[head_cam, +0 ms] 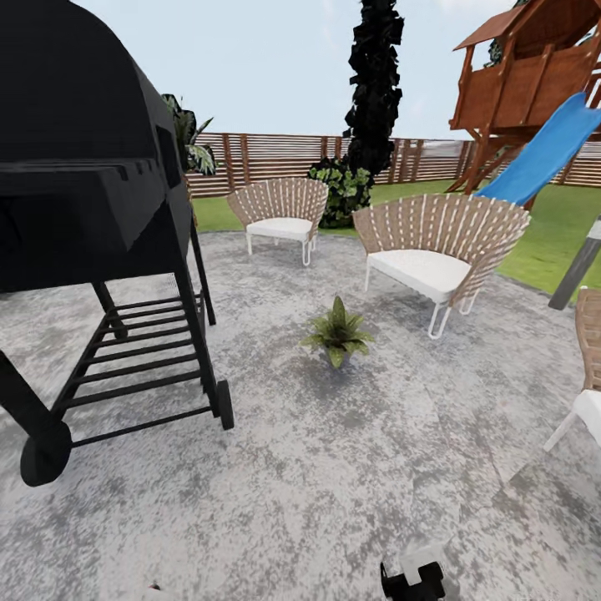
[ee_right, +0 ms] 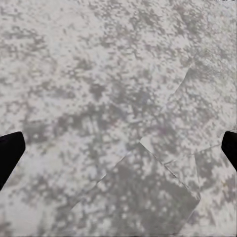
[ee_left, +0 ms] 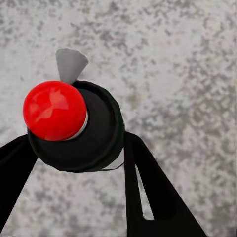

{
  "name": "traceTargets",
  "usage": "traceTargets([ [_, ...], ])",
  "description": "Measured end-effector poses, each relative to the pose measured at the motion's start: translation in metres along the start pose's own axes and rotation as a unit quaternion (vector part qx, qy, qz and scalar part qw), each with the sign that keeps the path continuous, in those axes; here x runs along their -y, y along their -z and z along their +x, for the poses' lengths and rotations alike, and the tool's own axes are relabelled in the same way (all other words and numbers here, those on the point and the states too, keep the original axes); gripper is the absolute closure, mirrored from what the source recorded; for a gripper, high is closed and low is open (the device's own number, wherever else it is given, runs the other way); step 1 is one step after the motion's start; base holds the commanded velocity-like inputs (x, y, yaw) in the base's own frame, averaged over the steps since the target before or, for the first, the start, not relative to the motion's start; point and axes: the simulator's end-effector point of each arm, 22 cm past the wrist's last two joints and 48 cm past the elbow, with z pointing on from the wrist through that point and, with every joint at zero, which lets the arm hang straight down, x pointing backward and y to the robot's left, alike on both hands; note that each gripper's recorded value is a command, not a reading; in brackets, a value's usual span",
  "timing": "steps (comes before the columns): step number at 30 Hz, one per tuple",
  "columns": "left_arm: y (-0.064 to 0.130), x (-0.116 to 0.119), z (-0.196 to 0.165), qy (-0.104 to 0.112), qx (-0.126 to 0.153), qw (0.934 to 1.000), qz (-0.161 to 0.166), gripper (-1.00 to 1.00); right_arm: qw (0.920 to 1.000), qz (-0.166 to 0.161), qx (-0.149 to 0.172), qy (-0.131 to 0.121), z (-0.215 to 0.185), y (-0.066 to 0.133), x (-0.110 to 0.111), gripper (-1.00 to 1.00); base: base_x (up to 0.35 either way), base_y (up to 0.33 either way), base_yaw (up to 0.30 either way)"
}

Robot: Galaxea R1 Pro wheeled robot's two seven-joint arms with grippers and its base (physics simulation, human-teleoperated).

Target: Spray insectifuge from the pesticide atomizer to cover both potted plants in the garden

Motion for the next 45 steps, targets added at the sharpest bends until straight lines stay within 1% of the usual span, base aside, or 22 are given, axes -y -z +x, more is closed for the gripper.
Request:
traceTargets([
  [7, 0.000, 0.000, 0.002, 0.000, -0.002, 1.0000, 0.000, 1.00, 1.0000, 0.000, -0.002, 0.001, 0.003, 0.000, 0.000, -1.00, -0.321, 0.120, 0.276],
  [20, -0.001, 0.000, 0.005, 0.001, -0.006, 1.0000, 0.000, 1.00, 1.0000, -0.002, -0.006, 0.002, 0.007, 0.000, -0.001, -1.00, -0.237, 0.234, 0.276],
  [45, -0.002, 0.002, 0.014, 0.001, -0.015, 0.9999, 0.002, 1.00, 0.9998, -0.006, -0.016, 0.004, 0.017, 0.000, -0.005, -1.00, -0.006, 0.305, 0.260],
])
